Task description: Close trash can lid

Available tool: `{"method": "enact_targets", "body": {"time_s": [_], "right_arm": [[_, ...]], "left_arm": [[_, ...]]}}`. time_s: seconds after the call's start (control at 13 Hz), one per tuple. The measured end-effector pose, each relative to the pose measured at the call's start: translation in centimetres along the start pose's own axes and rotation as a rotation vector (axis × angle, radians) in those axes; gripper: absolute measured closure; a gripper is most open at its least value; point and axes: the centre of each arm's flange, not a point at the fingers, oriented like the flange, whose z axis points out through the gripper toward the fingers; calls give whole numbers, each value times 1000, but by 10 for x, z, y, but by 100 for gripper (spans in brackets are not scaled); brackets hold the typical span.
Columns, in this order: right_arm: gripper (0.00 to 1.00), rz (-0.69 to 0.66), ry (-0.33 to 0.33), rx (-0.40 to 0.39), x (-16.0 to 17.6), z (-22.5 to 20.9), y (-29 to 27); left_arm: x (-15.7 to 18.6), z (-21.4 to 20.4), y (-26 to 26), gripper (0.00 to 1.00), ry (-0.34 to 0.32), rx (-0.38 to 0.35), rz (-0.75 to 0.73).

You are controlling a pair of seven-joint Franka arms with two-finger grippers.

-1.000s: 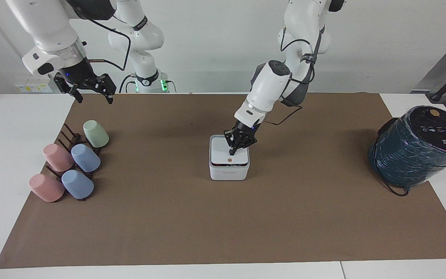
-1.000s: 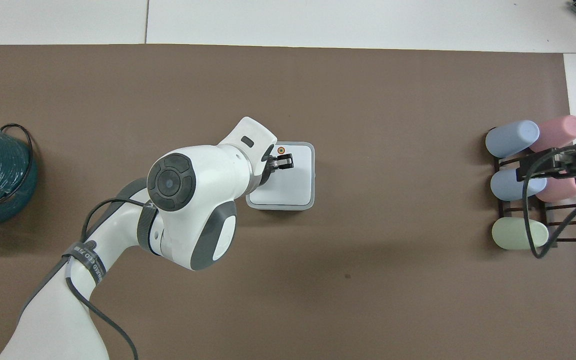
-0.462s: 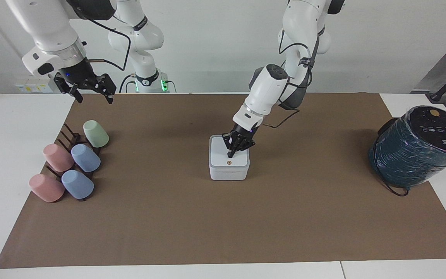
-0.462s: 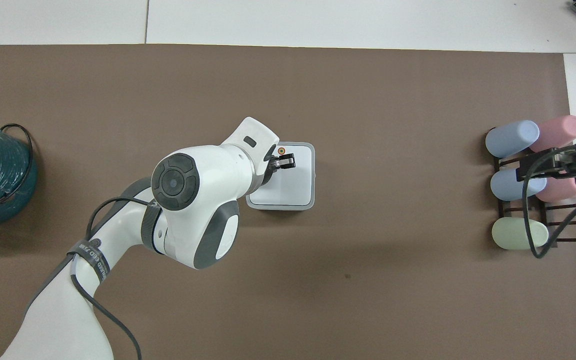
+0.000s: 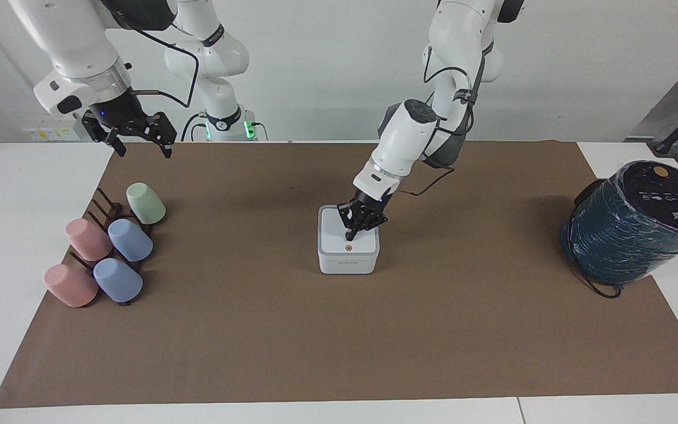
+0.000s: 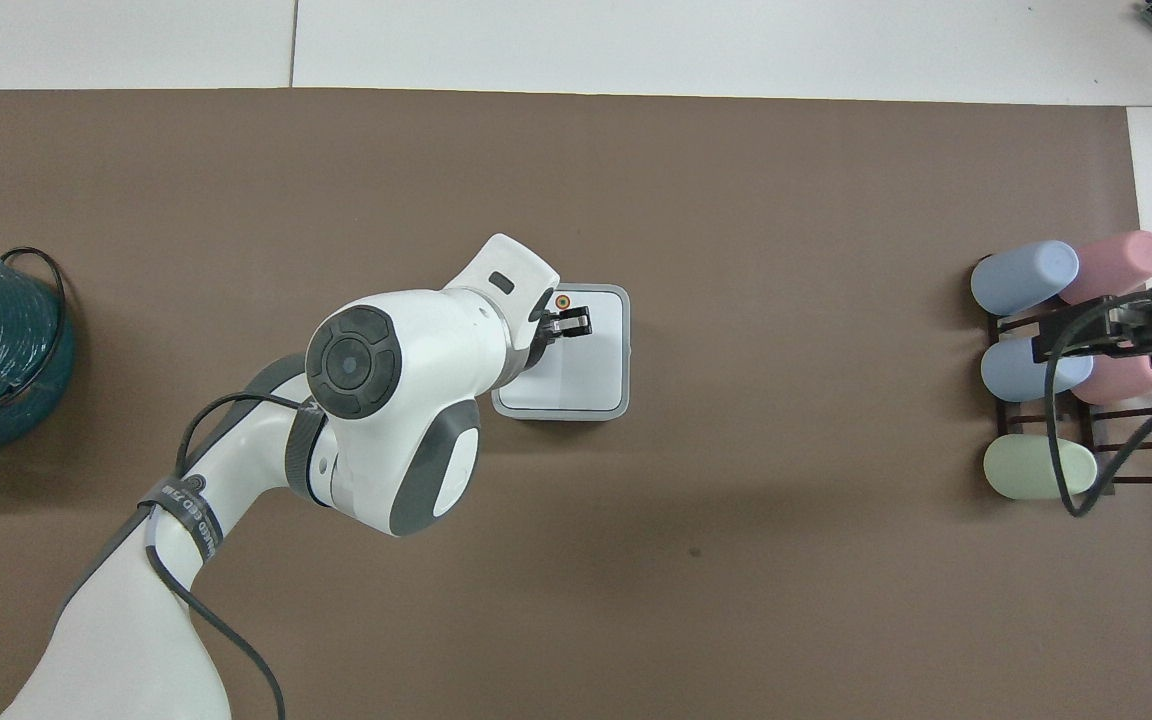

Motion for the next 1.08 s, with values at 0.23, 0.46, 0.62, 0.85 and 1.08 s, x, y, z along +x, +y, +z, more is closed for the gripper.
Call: {"method": "enact_targets", "body": {"time_s": [0.23,0.46,0.62,0.85,1.08], "right_arm": [[0,0,0,0,0,0,0],[0,0,0,0,0,0,0],[0,0,0,0,0,0,0],[0,0,0,0,0,0,0],[0,0,0,0,0,0,0]], "left_arm": [[21,-13,8,99,-75,28,-8],[72,-65,-2,99,-121,59,-42],[96,-99,-22,99,-149,130,-43],[110,-134,-42,99,-186,246,-30],[124,-188,-81,99,-197,301,-7]]}}
